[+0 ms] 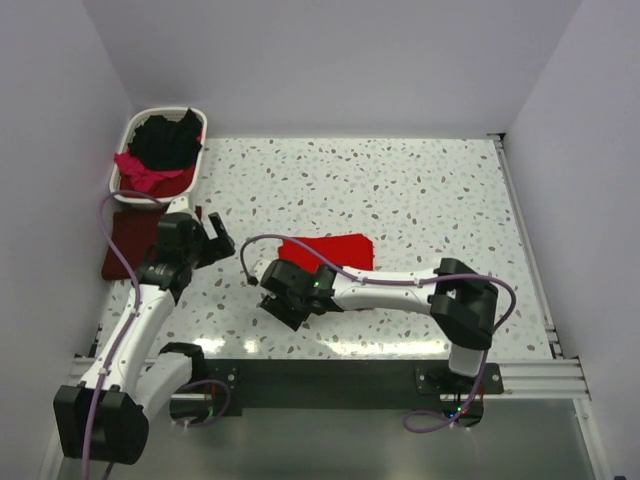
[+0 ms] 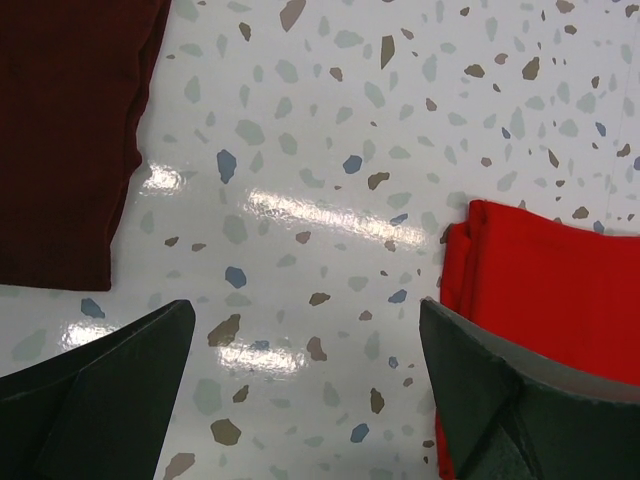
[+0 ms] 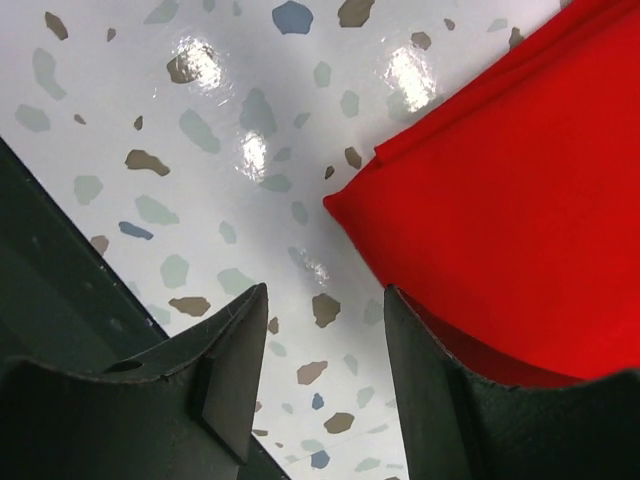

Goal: Fold and stack the t-shirts
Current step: Neatly place the folded tshirt to the corner

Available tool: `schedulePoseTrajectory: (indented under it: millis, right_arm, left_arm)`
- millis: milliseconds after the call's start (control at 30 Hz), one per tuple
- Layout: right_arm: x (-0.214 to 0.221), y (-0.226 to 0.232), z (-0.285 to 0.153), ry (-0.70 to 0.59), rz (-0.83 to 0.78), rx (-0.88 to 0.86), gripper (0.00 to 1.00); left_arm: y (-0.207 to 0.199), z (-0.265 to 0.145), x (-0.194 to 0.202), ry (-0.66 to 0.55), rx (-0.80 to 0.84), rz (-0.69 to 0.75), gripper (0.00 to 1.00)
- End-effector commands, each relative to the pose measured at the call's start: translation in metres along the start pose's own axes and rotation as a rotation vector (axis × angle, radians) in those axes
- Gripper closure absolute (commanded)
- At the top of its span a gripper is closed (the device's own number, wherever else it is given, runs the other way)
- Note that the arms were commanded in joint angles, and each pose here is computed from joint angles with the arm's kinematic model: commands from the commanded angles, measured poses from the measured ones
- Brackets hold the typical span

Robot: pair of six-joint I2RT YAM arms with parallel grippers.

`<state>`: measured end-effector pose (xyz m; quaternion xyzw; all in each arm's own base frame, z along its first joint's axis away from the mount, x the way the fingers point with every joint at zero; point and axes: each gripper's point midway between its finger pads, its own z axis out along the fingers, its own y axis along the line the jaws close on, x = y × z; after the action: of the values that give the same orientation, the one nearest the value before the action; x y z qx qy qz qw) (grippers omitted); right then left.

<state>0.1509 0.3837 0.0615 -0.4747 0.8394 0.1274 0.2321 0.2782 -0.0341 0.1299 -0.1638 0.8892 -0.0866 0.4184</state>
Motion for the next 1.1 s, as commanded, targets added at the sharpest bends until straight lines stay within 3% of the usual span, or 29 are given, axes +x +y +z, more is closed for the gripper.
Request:
schedulePoseTrajectory:
  millis: [0, 500, 567, 667, 767, 1067]
  right_arm:
    - [-0.024, -0.008, -0.005, -0.041, -0.060, 0.071, 0.46]
    - [-0.007, 0.000, 0.041, 0.045, -0.169, 0.116, 0.51]
    - [-0.003, -0.003, 0.046, 0.060, -0.176, 0.135, 0.56]
    - [0.001, -0.007, 0.048, 0.067, -0.181, 0.163, 0.74]
    - [-0.004, -0.007, 0.042, 0.040, -0.172, 0.165, 0.99]
    - [-0.048, 0.005, -0.016, -0.211, -0.019, 0.054, 1.00]
  left_arm:
    - [-0.007, 0.001, -0.008, -0.025, 0.045, 0.005, 0.00]
    - [0.002, 0.006, -0.004, -0.011, 0.024, -0.024, 0.00]
    - [0.002, 0.006, -0.004, -0.010, 0.025, -0.024, 0.00]
    - [0.000, 0.009, 0.002, 0.011, 0.043, -0.025, 0.00]
    - [-0.002, 0.013, 0.008, 0.035, 0.054, -0.025, 0.00]
    - [-0.015, 0.024, 0.039, 0.166, 0.114, -0.138, 0.00]
